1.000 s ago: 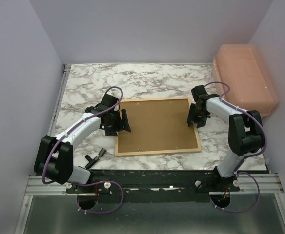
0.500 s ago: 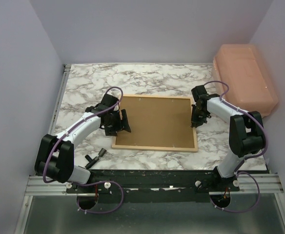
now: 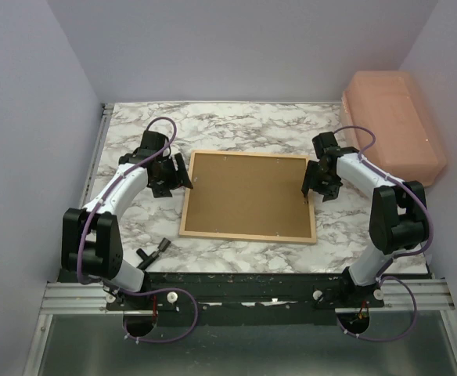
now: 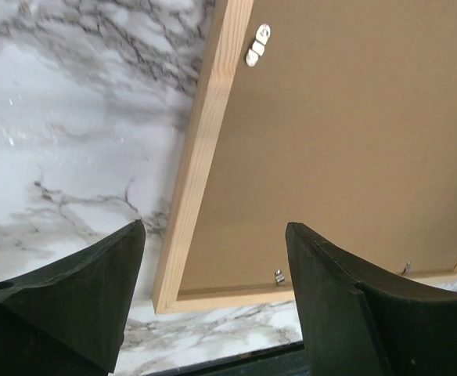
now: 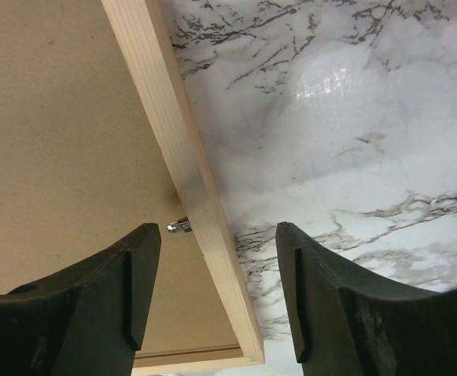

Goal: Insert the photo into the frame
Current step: Install the photo frame at the center of the board.

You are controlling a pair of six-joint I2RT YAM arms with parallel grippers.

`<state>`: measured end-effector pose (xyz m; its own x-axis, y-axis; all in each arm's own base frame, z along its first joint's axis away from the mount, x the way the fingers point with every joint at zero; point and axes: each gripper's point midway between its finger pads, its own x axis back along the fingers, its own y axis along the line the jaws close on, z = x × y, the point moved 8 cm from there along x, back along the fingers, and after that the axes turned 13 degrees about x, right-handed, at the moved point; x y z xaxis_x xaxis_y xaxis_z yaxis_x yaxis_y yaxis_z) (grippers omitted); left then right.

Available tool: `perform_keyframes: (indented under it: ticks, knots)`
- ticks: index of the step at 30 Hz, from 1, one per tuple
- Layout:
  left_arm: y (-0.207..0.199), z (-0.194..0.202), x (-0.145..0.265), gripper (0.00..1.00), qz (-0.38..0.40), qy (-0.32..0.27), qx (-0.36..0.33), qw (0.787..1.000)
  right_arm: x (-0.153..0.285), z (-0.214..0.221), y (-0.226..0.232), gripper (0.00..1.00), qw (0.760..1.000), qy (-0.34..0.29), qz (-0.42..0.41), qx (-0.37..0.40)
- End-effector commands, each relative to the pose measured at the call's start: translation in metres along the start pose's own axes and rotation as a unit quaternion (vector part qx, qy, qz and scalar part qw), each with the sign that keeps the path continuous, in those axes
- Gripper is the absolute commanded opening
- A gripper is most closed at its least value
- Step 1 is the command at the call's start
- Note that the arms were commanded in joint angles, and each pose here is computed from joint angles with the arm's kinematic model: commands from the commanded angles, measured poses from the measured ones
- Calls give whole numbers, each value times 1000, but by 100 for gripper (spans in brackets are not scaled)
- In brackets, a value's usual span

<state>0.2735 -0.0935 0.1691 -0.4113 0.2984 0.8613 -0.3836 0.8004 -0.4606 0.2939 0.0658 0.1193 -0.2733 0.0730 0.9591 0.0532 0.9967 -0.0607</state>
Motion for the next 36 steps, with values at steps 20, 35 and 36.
perform_keyframes:
  ticks: [20,35,36]
  knots:
    - [-40,-62,-71,67,-125,-29,-50,990,-2,-2,11,72,998,0,-60,-11]
    - [-31,-5,-83,64,-89,103,-48,989,-6,-5,17,72,996,10,-89,-1]
    - [-31,0,-82,64,-79,106,-46,990,-6,-4,17,72,996,12,-90,-1]
